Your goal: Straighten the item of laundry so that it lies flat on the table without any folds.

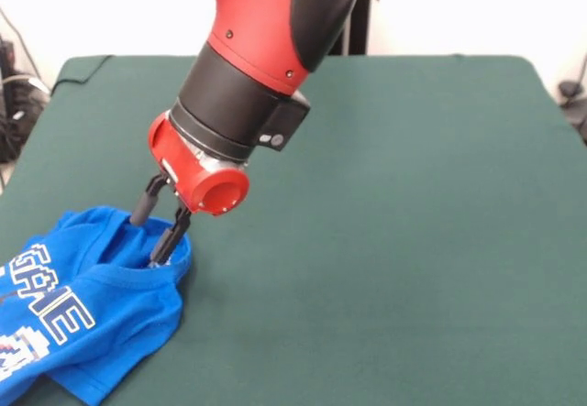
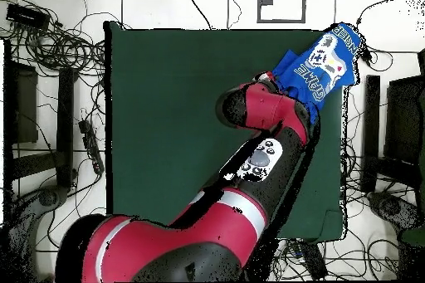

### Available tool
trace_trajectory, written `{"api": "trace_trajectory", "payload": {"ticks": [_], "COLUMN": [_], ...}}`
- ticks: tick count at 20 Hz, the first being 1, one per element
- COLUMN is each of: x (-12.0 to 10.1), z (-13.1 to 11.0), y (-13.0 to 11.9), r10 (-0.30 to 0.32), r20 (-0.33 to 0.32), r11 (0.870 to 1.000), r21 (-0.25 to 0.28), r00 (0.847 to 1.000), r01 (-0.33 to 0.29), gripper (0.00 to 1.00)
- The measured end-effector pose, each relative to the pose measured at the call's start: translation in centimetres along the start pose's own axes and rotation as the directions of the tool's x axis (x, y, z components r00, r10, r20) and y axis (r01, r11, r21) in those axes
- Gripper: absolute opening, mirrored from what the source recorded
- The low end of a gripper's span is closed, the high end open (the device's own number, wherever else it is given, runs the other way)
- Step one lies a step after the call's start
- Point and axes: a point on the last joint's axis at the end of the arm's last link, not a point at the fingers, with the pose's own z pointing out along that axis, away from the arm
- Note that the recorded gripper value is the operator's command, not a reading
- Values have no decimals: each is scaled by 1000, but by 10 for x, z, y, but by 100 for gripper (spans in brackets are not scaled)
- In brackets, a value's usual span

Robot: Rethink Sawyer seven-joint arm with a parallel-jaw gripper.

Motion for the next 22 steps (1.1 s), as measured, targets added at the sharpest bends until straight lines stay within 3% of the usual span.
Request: {"api": "trace_trajectory", "payload": {"ticks": [10, 22], "x": [2, 4], "z": [-11, -5], "y": [10, 0], "r10": [-11, -52], "r20": [-5, 10], "r11": [1000, 999], "r21": [-26, -7], "r00": [1000, 999], "r01": [11, 52], "gripper": [100, 100]}}
